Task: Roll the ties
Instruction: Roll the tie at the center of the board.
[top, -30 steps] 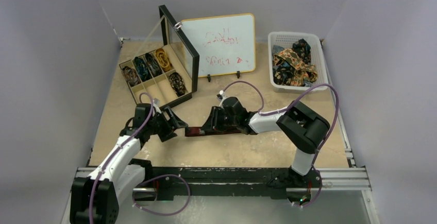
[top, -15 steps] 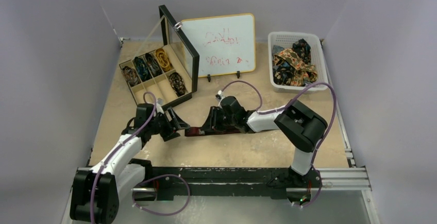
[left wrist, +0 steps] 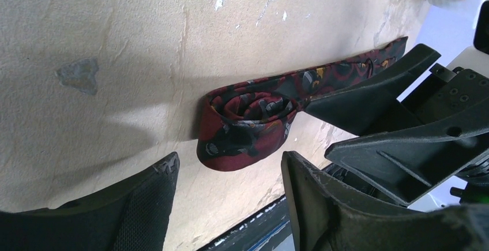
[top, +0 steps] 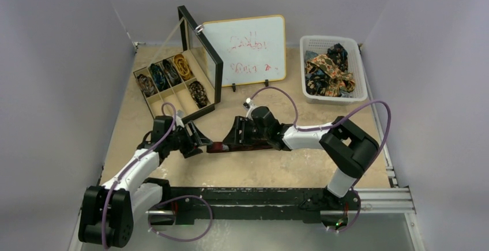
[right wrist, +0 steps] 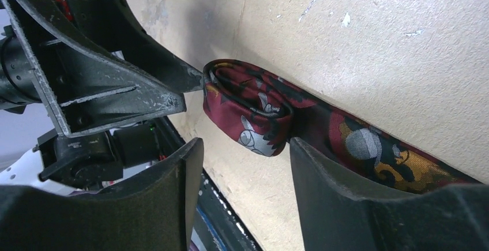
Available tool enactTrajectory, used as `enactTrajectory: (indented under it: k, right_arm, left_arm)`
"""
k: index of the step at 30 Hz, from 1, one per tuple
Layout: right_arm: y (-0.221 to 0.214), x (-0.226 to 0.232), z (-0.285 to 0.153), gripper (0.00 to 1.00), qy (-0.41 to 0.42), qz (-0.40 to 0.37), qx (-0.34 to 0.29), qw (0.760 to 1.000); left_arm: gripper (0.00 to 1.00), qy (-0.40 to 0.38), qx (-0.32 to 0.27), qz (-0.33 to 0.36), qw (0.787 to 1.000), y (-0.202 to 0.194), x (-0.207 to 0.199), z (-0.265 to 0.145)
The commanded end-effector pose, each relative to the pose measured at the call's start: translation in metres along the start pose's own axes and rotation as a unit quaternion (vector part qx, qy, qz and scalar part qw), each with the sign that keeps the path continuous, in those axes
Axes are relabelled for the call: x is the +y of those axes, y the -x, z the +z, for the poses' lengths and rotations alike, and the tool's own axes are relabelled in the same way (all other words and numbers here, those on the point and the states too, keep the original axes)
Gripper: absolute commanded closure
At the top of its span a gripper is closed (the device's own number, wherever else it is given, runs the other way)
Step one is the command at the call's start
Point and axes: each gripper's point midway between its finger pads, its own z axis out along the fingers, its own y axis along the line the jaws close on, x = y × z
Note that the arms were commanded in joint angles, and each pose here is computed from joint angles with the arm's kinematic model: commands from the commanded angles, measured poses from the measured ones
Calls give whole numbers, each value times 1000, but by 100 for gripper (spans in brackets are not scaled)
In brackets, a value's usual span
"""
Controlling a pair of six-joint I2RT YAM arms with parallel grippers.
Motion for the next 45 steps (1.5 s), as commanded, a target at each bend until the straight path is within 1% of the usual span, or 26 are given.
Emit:
enactTrajectory:
  k: [1,8,12,15,21,23,24,26,30,36,42,45]
  right_arm:
    - [3,9,2,44,19,-8,-6,1000]
    - [-5,-9,5,50,-11,14,1,1000]
    - [-5,-7,7,52,-7,13,5,1000]
    - [-6,-3,10,54,-3,12,14,1000]
    - [-9,-8,18,57,-13,18,32,999]
    - [-10,-6,17,57,-8,20,37,999]
    - [-11,-5,18,58,-5,18,40,999]
    - [-12,-1,20,63,4,16,49,999]
    - [-9,5,21,67,11,16,51,999]
    - [-7,1,25,67,-3,13,53,998]
    - [-3,-7,23,66,-29,8,44,999]
    - [-1,-6,17,58,-33,6,36,999]
  left_arm:
    - [38,-17,1,23,1000,2,-5,3]
    - [38,-16,7,30,999,2,-3,6]
    - [40,-20,12,33,999,0,-3,7]
    - [43,-23,18,34,999,-1,-3,8]
    - [44,-36,27,39,998,-4,-4,11]
    - [45,-40,30,40,998,-4,-5,12]
    - [48,-42,31,40,998,-5,-5,13]
    - [51,-43,33,38,998,-6,-4,13]
    - [55,-54,37,37,997,-9,-5,14]
    - [59,-55,38,38,997,-10,-5,13]
    - [59,-48,37,35,998,-10,-2,14]
    - [56,-42,34,35,998,-9,-2,13]
